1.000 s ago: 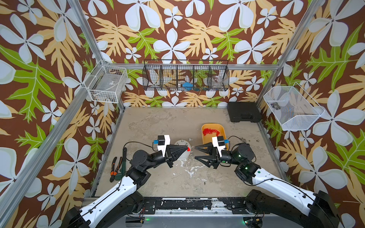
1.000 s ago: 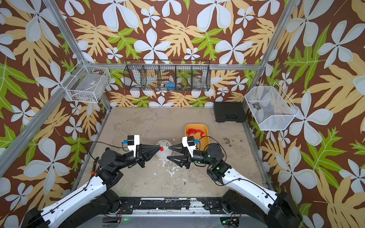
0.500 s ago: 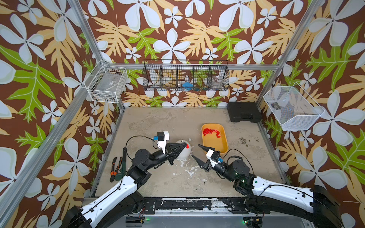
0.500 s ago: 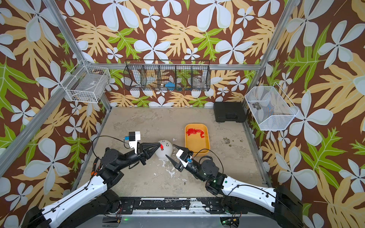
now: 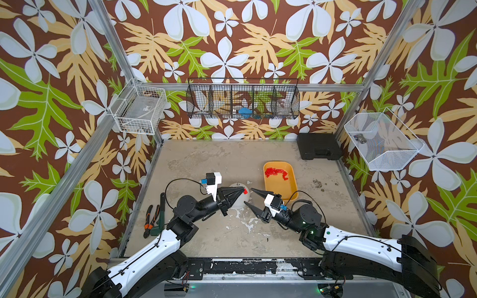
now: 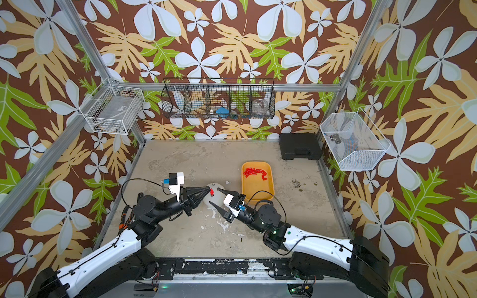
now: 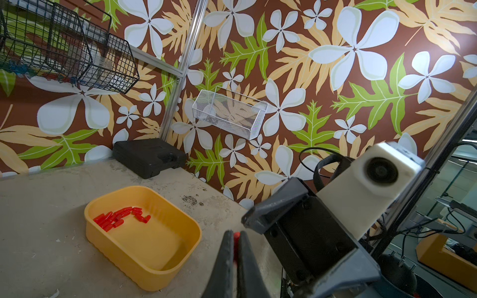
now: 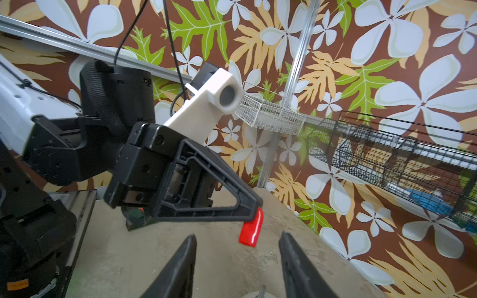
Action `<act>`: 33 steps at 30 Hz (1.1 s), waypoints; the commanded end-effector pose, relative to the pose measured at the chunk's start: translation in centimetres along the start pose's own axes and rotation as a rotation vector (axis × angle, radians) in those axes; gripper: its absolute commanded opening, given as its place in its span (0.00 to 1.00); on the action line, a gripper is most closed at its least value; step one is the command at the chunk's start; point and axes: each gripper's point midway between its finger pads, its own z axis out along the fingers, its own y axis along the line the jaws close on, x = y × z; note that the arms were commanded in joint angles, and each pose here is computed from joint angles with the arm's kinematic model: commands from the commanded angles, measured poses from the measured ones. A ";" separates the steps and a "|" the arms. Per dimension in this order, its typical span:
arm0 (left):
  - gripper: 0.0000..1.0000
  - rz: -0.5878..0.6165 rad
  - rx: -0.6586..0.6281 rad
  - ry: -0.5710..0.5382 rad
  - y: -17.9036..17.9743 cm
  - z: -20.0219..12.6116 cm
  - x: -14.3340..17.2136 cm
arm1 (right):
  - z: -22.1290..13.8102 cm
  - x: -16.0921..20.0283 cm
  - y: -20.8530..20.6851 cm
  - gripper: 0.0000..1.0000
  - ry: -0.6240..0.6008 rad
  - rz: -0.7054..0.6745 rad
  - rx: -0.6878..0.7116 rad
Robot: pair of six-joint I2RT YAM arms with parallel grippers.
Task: Cover the protruding screws with screw protection sleeves
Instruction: Pick up the screw protection sleeve from the center of the board.
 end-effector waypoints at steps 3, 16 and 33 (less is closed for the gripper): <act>0.00 0.017 0.016 -0.021 -0.4 0.0 -0.5 | 0.6 -0.3 0.8 0.52 -0.014 0.014 -0.047; 0.00 0.015 0.025 -0.022 -0.5 -0.1 -0.3 | 1.2 -0.6 0.3 0.33 -0.018 0.025 -0.023; 0.00 0.019 0.026 -0.033 -0.5 -0.3 -0.4 | 1.4 -0.4 0.7 0.10 -0.018 0.024 -0.049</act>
